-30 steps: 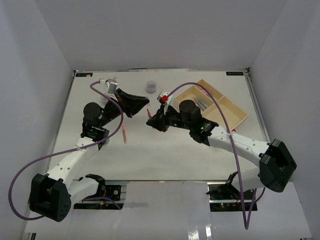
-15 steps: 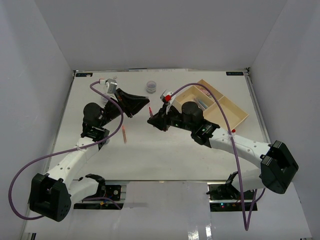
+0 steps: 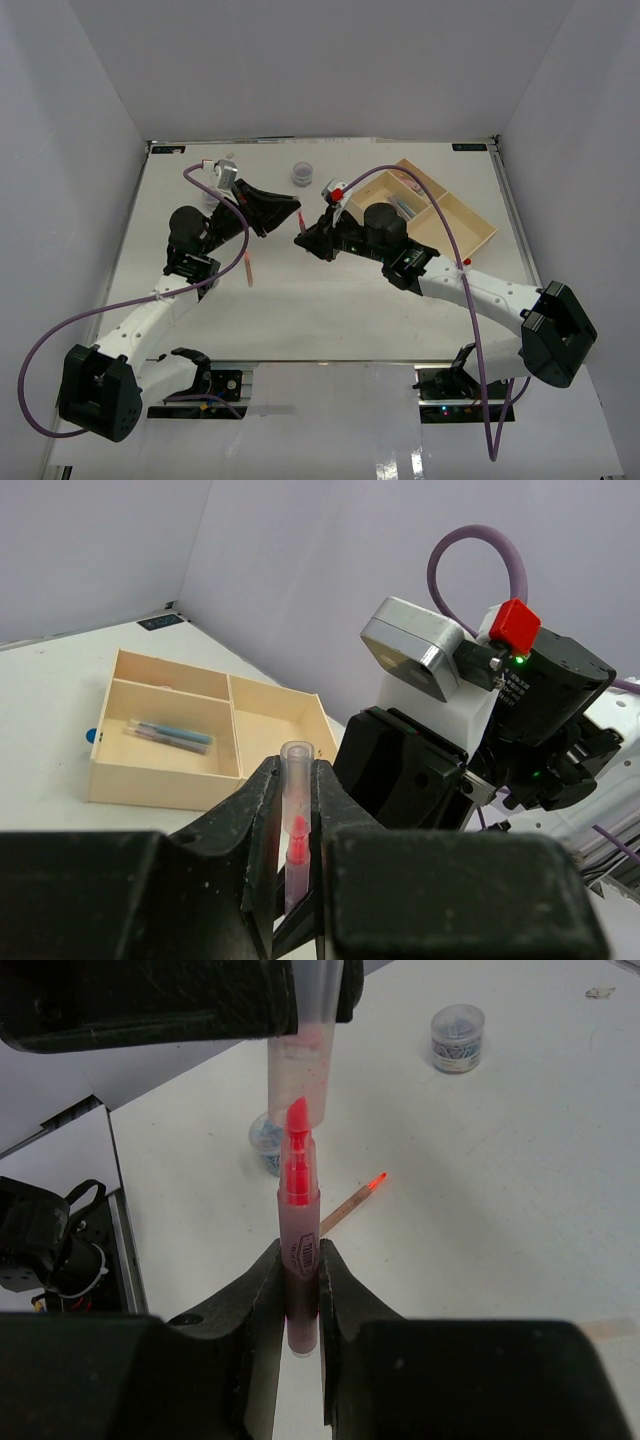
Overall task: Sort the stationery into containers
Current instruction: Close the pen cap on the pen.
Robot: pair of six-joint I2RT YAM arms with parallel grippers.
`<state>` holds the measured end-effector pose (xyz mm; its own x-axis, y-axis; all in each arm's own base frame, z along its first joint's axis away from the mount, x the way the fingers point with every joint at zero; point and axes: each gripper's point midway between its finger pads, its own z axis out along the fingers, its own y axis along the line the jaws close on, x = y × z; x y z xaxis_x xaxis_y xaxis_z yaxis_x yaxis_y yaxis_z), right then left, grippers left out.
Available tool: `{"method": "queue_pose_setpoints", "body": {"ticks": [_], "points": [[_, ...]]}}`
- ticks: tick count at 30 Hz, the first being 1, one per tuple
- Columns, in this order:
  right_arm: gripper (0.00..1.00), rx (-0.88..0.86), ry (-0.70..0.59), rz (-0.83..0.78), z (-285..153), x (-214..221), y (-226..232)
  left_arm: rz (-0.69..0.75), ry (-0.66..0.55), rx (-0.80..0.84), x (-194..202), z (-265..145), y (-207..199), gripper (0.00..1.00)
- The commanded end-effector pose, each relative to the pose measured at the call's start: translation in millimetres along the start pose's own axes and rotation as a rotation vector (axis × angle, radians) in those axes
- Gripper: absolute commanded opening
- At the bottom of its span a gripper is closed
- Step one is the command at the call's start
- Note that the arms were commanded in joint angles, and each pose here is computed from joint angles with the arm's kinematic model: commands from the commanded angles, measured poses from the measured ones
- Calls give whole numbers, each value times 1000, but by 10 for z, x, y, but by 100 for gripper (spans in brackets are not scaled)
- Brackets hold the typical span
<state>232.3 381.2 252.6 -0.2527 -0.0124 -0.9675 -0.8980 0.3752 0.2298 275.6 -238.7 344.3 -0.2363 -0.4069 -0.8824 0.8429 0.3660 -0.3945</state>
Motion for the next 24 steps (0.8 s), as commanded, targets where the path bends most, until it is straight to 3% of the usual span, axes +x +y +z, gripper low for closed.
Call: {"method": "queue_pose_setpoints", "body": {"ticks": [1, 24], "points": [[8, -9, -108, -36, -31, -353, 67, 19, -7, 15, 3, 1, -25, 0], [8, -4, -177, -62, -31, -640, 80, 4, -2, 45, 77, 13, -62, 0]]}}
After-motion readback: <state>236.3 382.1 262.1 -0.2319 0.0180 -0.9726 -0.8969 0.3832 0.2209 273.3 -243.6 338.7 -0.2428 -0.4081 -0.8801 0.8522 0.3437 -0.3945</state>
